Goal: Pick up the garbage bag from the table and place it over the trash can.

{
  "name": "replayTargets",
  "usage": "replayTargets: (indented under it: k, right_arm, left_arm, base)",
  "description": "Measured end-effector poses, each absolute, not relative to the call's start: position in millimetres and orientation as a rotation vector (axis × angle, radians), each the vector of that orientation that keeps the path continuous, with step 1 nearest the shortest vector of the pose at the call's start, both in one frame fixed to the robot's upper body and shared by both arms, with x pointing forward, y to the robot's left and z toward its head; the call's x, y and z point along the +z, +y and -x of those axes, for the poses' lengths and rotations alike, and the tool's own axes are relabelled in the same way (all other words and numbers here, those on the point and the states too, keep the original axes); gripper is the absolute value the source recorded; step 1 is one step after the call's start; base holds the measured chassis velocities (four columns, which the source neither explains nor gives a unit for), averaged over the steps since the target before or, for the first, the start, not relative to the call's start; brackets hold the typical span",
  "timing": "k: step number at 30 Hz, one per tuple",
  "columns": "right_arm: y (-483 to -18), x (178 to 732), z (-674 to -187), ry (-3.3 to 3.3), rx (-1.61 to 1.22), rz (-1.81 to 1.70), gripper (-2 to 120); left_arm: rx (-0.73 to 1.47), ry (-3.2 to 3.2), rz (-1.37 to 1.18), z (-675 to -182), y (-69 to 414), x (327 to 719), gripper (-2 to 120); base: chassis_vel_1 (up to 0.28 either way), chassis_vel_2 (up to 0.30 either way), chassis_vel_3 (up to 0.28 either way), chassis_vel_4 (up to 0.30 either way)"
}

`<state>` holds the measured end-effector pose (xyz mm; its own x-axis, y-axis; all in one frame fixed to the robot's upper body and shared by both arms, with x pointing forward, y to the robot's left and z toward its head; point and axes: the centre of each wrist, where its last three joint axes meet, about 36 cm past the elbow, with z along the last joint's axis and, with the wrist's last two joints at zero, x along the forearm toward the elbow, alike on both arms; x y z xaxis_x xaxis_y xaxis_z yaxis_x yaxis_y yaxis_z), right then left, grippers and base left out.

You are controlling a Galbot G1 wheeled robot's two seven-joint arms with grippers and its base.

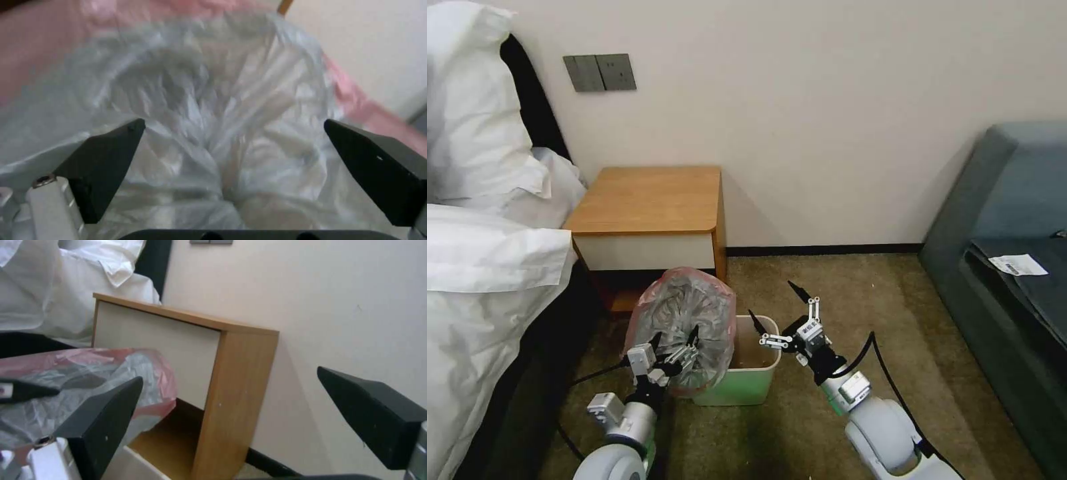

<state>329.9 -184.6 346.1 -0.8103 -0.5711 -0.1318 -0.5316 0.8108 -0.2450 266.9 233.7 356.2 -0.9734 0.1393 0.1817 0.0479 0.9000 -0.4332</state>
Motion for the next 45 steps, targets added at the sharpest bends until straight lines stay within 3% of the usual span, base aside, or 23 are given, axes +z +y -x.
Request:
replayTargets:
  k: [45]
  right_arm:
    - [-189,334,-326,2.820,-0.298,0.853,100]
  left_arm:
    - [0.520,-2.757,-0.019,-272,235,356,93]
  base:
    - [0.000,0.000,0.000,0.000]
